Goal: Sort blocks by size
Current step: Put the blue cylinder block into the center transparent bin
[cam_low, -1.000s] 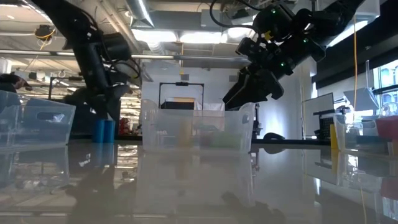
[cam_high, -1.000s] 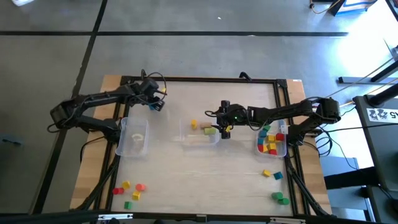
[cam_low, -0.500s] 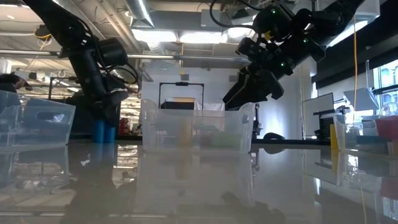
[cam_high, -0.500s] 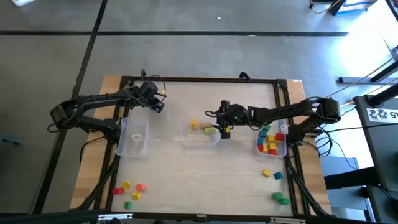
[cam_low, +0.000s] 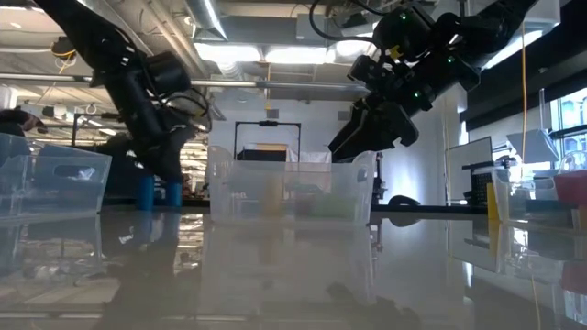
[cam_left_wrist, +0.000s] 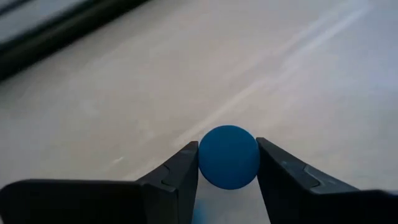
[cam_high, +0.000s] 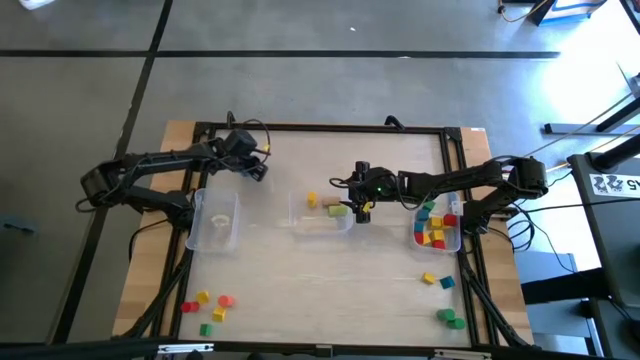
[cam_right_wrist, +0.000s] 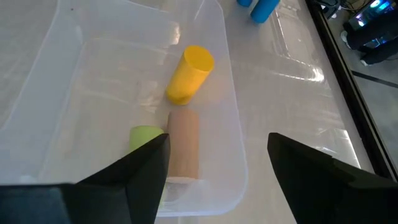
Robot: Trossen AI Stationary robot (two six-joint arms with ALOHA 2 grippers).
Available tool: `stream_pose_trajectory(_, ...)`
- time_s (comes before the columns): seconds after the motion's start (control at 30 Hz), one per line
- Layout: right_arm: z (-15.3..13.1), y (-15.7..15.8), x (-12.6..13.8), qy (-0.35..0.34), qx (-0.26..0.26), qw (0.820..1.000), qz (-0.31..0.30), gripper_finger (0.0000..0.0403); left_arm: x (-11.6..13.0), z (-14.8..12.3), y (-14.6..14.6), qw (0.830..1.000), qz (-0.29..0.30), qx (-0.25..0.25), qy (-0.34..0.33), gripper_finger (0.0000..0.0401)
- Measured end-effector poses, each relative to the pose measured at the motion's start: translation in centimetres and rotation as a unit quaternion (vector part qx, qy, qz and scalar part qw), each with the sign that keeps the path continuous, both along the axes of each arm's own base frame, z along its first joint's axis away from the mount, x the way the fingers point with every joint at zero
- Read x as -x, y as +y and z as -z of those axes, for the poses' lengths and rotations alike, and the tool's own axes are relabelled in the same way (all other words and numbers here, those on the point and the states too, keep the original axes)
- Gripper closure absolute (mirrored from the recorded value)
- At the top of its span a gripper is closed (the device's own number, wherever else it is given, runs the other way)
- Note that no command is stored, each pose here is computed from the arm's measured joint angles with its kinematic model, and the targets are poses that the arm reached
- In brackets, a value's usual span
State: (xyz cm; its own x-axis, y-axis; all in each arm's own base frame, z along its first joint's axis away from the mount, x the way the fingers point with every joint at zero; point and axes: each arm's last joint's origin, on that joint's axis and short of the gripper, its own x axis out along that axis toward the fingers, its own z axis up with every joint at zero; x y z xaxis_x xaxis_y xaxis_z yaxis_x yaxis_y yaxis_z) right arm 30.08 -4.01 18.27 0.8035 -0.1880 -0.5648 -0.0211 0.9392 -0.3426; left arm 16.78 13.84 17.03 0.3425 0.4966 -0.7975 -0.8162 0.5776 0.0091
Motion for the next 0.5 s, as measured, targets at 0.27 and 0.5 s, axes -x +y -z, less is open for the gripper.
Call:
stream_pose_trajectory(0.27, 0.0, 0.0, 0.0, 0.0, 0.0, 1.0, 0.0, 0.0127, -2.7, -2.4, -1.2, 0.99, 0.091, 0.021, -0.104, 0.0264)
stream_pose_trajectory(0.5, 0.0, 0.0, 0.0, -0.002, 0.001, 1.0, 0.0, 0.0127, -5.5, -4.2, -3.6, 0.956, 0.199, 0.029, -0.214, 0.0263)
